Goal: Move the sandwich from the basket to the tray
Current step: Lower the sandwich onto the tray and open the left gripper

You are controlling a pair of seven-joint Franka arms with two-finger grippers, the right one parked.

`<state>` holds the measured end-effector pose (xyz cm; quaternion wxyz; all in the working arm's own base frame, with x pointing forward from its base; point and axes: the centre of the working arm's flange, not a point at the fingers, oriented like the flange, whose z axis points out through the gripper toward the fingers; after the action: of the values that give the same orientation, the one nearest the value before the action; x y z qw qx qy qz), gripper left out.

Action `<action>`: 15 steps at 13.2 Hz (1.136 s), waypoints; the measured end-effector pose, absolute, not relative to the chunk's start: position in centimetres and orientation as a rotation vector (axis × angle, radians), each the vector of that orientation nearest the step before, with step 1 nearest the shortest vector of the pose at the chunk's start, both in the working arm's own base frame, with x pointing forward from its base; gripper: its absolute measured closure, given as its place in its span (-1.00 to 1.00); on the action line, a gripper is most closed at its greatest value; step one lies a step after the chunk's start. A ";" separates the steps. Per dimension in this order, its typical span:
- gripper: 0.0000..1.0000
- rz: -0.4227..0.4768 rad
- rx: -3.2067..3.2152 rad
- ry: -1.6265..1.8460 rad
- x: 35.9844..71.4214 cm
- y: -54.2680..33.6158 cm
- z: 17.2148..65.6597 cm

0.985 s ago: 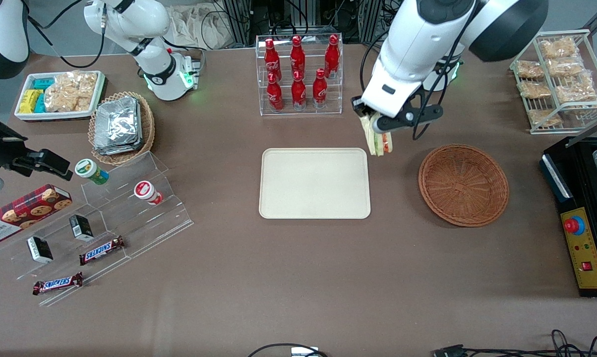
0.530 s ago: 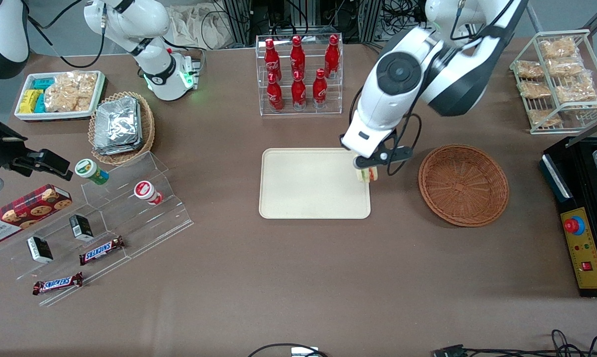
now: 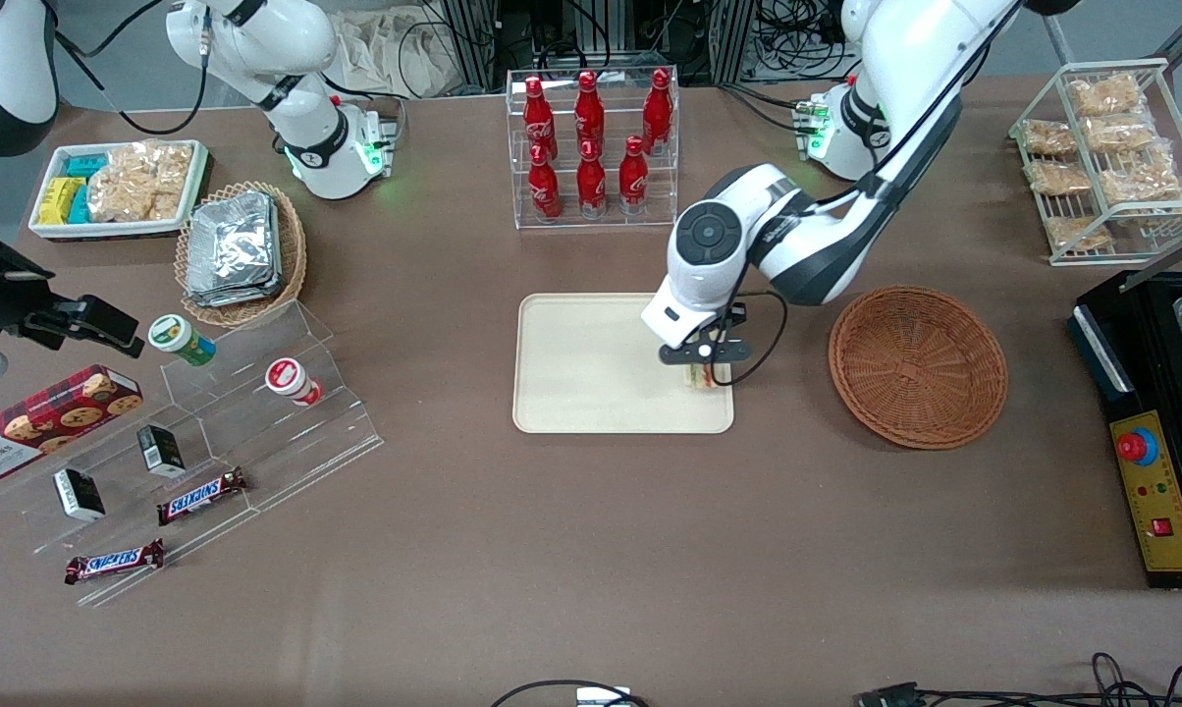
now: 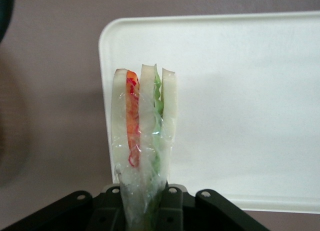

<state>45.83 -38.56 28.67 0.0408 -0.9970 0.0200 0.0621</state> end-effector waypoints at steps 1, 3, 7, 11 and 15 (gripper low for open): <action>0.61 0.201 -3.061 0.074 45.7 -38.9 27.8; 0.61 0.212 -3.060 0.096 45.8 -38.9 26.4; 0.61 0.206 -3.063 0.112 46.2 -38.6 24.8; 0.56 0.188 -3.088 0.051 47.0 -37.9 24.0; 0.11 0.201 -3.090 0.029 47.1 -37.7 23.3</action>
<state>47.07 -37.68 23.29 0.0224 -0.9976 0.0095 0.0649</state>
